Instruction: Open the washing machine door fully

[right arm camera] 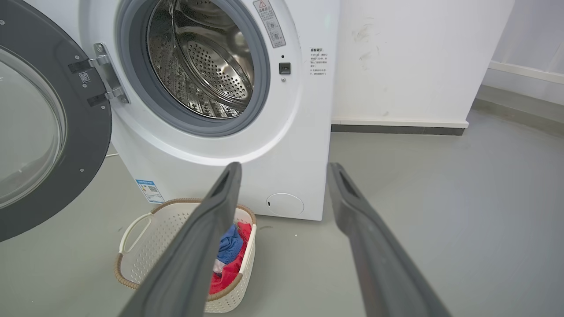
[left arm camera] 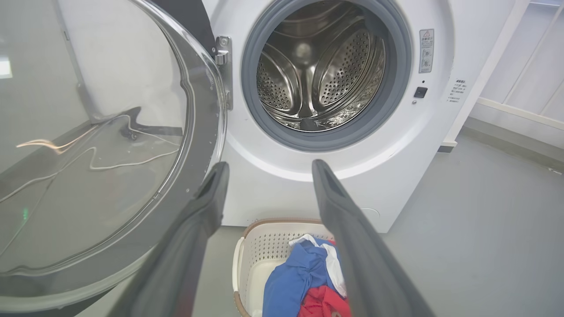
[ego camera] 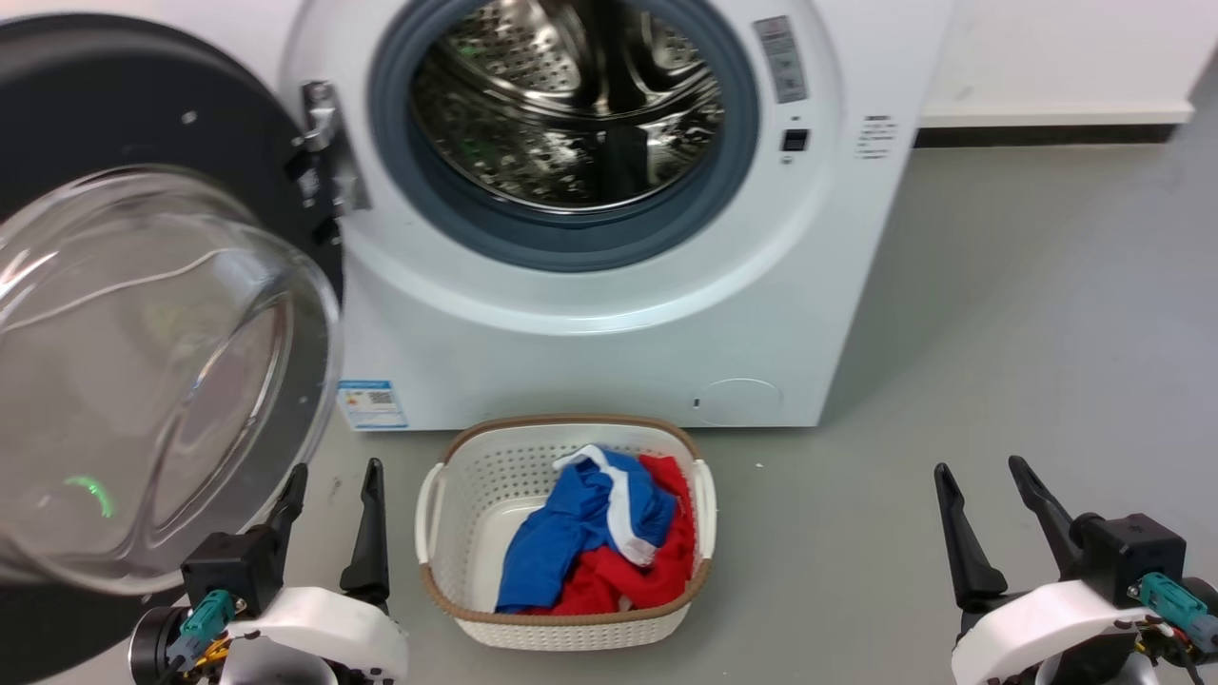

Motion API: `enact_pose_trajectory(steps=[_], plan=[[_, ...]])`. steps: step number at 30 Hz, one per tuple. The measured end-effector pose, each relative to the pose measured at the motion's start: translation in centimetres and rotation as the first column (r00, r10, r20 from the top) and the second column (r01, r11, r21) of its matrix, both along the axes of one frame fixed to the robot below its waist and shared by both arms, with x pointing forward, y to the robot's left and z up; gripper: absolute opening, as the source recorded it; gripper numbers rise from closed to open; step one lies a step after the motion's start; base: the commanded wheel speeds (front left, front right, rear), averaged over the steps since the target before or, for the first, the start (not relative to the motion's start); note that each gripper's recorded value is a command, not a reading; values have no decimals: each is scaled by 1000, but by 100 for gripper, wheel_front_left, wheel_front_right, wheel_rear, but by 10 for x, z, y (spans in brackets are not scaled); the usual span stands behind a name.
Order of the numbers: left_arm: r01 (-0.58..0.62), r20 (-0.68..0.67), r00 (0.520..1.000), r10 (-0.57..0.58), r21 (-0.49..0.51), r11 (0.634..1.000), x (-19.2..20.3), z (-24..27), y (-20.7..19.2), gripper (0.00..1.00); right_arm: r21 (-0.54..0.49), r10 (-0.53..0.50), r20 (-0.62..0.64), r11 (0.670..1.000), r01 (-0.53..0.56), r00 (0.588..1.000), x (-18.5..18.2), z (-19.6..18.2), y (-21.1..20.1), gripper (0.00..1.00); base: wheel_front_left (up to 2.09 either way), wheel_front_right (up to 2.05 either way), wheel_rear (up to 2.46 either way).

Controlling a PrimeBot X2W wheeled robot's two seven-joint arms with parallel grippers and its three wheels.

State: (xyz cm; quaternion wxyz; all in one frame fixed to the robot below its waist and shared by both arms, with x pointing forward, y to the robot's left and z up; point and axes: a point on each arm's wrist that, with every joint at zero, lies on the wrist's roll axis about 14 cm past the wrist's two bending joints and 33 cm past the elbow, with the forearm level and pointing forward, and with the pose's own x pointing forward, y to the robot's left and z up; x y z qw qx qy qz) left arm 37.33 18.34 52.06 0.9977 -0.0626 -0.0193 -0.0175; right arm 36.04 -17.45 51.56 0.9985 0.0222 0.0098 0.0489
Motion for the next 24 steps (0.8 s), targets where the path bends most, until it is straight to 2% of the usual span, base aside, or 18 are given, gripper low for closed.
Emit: enact_pose_trajectory(steps=[8,24], plan=[[59,-13,998,-59,2,998,12,-6,-25,100,-1,-70,6,998,70,998,-14,0,-23,100,0,0,0],[54,-48,997,-55,-8,998,9,-20,-23,100,1,-59,14,998,59,998,-15,-1,-19,100,0,0,0]])
